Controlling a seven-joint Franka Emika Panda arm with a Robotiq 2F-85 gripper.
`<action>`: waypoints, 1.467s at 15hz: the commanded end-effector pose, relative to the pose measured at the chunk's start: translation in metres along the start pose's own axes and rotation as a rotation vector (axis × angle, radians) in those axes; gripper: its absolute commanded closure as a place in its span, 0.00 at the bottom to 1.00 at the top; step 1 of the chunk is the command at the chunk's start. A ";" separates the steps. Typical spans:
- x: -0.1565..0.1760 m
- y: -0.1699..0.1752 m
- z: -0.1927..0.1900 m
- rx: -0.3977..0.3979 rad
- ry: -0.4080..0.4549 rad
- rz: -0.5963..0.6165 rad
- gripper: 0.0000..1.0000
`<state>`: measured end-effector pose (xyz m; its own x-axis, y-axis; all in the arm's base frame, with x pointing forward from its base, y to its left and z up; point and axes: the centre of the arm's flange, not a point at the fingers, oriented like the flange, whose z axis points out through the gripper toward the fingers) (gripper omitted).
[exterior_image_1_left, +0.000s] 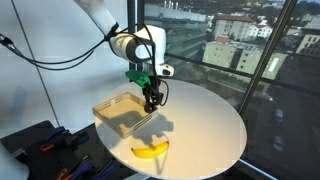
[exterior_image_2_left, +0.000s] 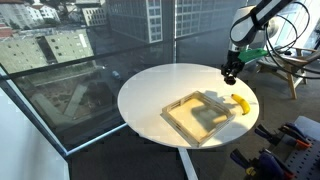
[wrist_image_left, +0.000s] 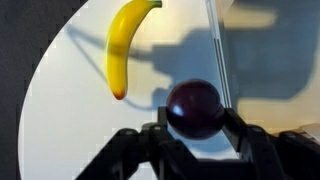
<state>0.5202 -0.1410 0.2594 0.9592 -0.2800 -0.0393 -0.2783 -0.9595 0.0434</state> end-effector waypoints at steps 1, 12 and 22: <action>0.014 0.016 0.007 -0.001 0.016 0.001 0.67; 0.029 0.044 0.032 0.003 0.023 0.035 0.67; 0.036 0.053 0.058 0.067 0.031 0.033 0.67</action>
<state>0.5286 -0.1955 0.2082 0.9466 -0.3218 -0.0204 -0.3217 -0.9468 0.0076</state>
